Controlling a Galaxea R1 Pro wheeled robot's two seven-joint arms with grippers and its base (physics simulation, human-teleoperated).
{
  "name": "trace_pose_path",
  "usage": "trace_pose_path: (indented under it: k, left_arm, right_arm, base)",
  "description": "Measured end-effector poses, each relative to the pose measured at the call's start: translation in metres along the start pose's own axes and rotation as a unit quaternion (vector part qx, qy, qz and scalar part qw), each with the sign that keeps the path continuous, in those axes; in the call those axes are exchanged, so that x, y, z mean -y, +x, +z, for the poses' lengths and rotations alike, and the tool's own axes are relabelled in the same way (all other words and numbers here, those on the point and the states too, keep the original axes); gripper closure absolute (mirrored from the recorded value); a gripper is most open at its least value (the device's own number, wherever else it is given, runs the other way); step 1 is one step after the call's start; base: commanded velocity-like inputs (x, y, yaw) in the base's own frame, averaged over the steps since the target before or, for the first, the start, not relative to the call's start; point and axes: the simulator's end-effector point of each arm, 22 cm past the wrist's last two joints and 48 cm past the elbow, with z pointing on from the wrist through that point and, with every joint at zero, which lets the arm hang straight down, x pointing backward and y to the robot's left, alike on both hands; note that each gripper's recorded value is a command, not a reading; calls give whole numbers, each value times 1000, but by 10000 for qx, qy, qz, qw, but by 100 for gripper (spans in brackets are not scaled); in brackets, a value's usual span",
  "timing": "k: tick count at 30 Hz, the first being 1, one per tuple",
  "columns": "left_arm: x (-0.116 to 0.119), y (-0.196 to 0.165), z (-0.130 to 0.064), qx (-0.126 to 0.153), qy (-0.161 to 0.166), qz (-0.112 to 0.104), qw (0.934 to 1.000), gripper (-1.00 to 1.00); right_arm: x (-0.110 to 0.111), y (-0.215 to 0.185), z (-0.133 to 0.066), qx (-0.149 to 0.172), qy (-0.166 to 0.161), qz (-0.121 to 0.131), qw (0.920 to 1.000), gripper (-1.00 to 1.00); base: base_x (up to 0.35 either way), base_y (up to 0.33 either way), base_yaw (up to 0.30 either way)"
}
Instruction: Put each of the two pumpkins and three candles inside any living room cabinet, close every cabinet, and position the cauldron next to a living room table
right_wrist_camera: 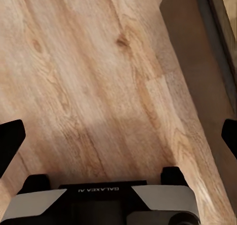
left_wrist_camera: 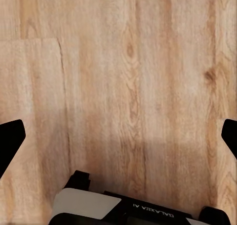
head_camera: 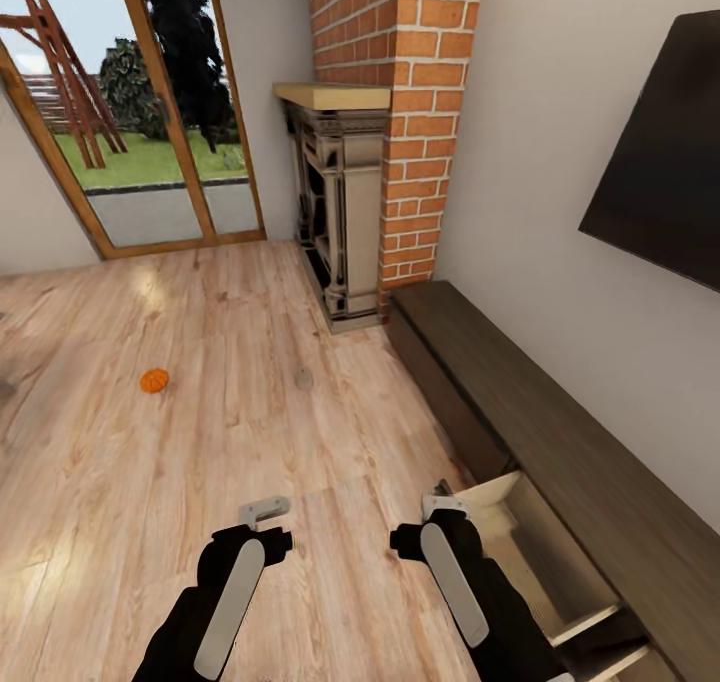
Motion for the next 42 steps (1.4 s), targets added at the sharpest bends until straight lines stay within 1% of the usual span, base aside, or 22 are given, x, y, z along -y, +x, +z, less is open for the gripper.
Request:
trace_pose_path:
  k: [10,21,23,26,29,36,42]
  left_arm:
    - [0,0,0,2,5,3,10000,-100]
    - [-3,2,2,-22,-37,25,10000,-100]
    - [-10,1,4,-29,-82,-30,10000,-100]
    - [-26,2,8,-93,-185,-238,9995,-100]
    - [-31,4,11,-142,-212,-315,9992,-100]
    - [-32,8,12,-189,-226,-320,9991,-100]
    - [-31,5,9,-152,-209,-326,9991,-100]
  right_arm:
    - [-3,0,0,24,-9,-31,10000,-100]
    - [-3,0,-1,15,-37,-9,10000,-100]
    - [-3,0,-1,15,-38,-8,10000,-100]
    - [-4,0,-1,15,-42,-7,10000,-100]
    - [-4,-1,-2,45,-43,0,10000,-100]
    - [-4,-5,-6,115,-31,-14,9999,-100]
    - [-4,-8,-9,161,-34,-15,9999,-100]
  base:
    - [16,124,274]
    - [276,182,24]
    - [332,69,0]
    - [339,21,0]
    - [341,5,0]
    - [329,1,0]
    - [71,0,0]
